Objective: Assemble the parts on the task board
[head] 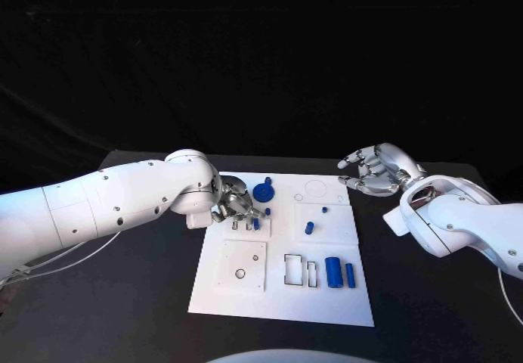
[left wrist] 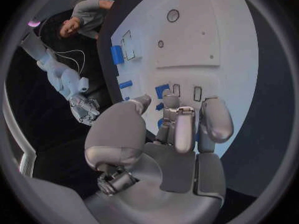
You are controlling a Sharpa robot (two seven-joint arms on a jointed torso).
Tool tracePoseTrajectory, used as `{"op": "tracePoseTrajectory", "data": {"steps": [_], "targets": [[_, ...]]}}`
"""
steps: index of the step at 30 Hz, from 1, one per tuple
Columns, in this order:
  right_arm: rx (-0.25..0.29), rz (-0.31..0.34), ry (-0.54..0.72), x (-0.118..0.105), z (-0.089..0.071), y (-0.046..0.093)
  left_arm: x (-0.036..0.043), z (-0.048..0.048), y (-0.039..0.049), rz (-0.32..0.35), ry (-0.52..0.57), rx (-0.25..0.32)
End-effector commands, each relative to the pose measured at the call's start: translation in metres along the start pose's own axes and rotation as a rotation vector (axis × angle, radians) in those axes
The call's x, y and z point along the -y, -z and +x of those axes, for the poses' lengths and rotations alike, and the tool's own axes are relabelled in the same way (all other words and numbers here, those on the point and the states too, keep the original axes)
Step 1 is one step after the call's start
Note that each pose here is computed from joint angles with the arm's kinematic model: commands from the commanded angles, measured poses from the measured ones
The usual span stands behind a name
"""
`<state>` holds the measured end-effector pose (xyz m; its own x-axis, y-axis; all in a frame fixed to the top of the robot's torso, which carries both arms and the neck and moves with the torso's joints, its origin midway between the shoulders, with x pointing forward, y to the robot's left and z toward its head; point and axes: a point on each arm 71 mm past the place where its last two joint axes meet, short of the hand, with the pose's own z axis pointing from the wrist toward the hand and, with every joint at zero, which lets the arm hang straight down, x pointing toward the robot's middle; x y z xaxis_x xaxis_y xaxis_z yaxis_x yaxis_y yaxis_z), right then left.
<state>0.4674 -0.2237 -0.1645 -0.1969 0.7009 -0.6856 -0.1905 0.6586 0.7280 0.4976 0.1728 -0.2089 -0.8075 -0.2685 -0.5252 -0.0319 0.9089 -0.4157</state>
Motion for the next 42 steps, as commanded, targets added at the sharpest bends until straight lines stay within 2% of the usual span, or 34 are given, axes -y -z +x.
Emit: {"op": "tracePoseTrajectory", "data": {"steps": [1,42], "targets": [[-0.016,-0.004,0.012,-0.0002,0.0015,0.0002,0.0016,0.0014,-0.0012,-0.005,-0.022,-0.024],[-0.03,0.005,0.013,0.0009,0.004,-0.0006,0.0063,0.0042,-0.007,-0.011,-0.047,-0.05]]}}
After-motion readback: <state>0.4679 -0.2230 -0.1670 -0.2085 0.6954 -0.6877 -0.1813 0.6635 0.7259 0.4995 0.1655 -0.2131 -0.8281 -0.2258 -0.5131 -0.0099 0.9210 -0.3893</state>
